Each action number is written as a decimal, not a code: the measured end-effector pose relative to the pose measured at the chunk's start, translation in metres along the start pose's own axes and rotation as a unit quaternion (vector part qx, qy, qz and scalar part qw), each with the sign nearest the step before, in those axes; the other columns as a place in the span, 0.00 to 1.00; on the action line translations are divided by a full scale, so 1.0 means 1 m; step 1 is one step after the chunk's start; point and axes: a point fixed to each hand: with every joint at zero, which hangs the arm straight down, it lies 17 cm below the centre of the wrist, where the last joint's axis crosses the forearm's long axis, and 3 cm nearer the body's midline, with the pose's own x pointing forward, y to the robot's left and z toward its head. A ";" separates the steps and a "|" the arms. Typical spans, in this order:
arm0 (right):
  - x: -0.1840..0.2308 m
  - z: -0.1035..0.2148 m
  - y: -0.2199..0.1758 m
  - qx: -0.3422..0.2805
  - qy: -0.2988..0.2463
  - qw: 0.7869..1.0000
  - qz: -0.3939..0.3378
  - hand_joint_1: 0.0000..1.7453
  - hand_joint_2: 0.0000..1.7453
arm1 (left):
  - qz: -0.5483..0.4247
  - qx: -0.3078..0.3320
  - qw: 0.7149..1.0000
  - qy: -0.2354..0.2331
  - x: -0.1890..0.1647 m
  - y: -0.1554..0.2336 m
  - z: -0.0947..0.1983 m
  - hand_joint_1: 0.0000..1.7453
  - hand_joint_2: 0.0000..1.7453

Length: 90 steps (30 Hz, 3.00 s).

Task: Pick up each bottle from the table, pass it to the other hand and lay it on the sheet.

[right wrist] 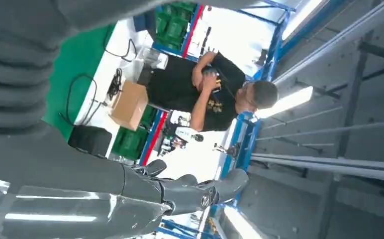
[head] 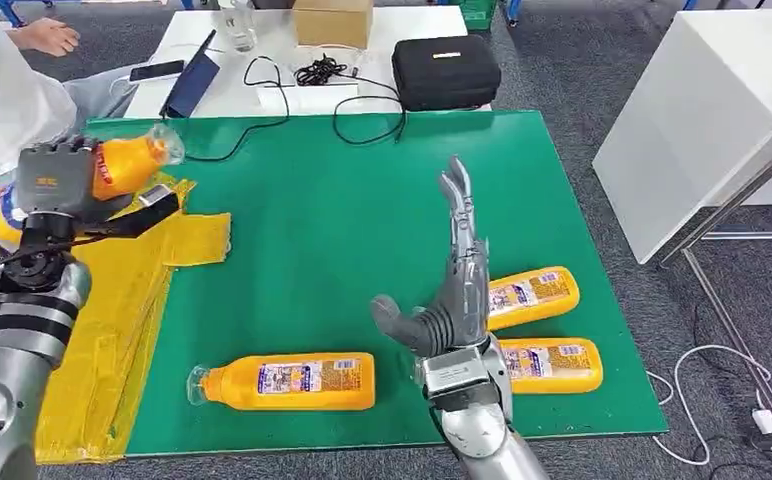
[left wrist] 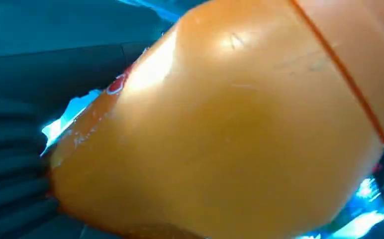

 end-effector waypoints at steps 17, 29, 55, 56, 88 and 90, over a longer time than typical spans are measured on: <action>0.007 0.001 -0.010 0.014 -0.015 1.000 0.019 0.00 1.00 | -0.039 -0.321 0.946 0.019 -0.061 -0.178 0.138 0.00 1.00; -0.014 -0.003 0.010 0.063 0.008 0.996 0.055 0.00 1.00 | 0.109 -0.322 0.940 0.018 -0.007 -0.189 0.155 0.00 1.00; -0.088 0.028 0.101 0.275 0.062 0.945 0.164 0.00 1.00 | 0.397 -0.043 0.907 0.134 0.023 -0.086 0.070 0.00 1.00; -0.090 0.030 0.105 0.284 0.063 0.942 0.168 0.00 1.00 | 0.404 -0.034 0.904 0.138 0.023 -0.082 0.068 0.00 1.00; -0.108 0.150 0.185 0.497 0.066 0.858 0.114 0.00 1.00 | 0.572 0.075 0.799 0.169 0.059 -0.028 0.059 0.00 1.00; -0.114 0.154 0.174 0.491 0.067 0.858 0.135 0.00 1.00 | 0.571 0.073 0.799 0.172 0.059 -0.031 0.064 0.00 1.00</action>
